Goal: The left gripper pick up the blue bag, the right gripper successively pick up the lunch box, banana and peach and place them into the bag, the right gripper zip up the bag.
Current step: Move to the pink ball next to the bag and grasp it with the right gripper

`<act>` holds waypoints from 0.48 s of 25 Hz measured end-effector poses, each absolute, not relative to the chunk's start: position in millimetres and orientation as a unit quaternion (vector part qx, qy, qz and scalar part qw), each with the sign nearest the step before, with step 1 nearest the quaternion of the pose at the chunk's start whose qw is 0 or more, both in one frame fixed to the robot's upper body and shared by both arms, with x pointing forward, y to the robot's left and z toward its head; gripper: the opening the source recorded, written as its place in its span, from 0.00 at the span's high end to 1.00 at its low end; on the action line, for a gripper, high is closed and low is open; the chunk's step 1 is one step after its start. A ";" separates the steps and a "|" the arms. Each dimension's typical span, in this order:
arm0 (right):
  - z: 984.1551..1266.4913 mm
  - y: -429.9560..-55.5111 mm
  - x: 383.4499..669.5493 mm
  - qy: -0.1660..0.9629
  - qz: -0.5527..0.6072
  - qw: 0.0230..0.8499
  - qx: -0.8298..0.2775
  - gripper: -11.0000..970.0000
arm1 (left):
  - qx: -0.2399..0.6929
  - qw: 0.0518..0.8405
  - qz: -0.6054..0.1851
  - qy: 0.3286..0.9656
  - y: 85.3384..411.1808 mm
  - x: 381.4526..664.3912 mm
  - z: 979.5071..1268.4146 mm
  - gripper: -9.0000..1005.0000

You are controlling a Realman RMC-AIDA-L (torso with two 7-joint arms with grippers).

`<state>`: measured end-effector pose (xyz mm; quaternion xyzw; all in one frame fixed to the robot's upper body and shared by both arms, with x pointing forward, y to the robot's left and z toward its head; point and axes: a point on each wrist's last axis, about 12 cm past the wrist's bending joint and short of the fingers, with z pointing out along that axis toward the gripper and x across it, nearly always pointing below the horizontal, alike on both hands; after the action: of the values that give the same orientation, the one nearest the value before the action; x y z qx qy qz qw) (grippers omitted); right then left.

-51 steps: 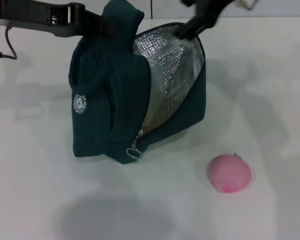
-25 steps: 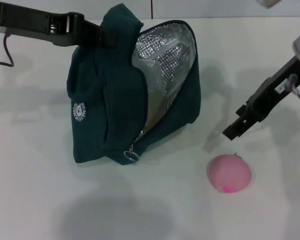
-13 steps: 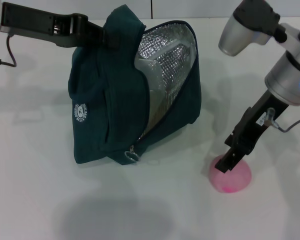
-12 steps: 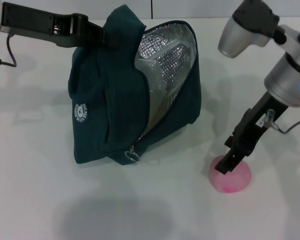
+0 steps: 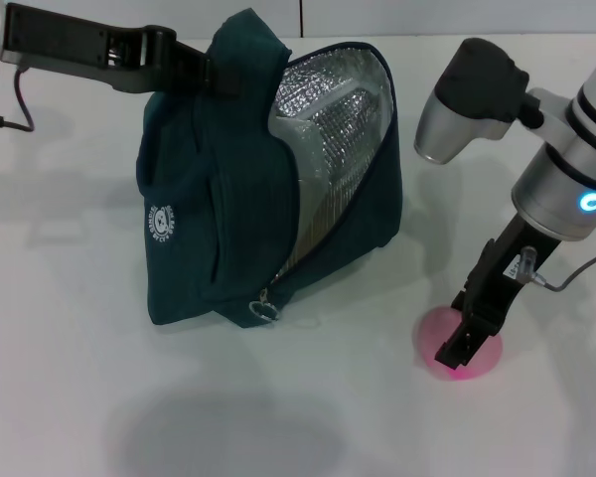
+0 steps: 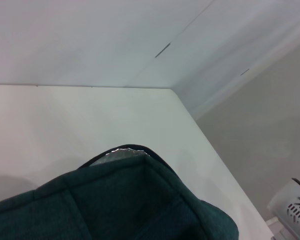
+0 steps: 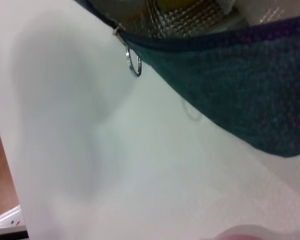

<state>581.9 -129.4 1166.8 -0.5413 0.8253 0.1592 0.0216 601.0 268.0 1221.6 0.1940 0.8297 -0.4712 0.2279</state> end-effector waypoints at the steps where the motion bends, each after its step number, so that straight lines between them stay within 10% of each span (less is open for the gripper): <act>1: 1166.4 -128.9 581.5 0.824 0.157 0.021 -0.543 0.23 | 0.194 0.228 -0.471 0.830 268.1 601.1 1221.6 0.95; 12: 1171.5 -126.2 580.7 0.816 0.140 0.024 -0.560 0.42 | 0.192 0.230 -0.471 0.830 270.2 599.9 1221.1 0.95</act>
<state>580.7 -126.2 1171.5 -0.5598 0.8163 0.1401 0.0242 599.9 270.2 1221.1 0.1917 0.8296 -0.4714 0.2298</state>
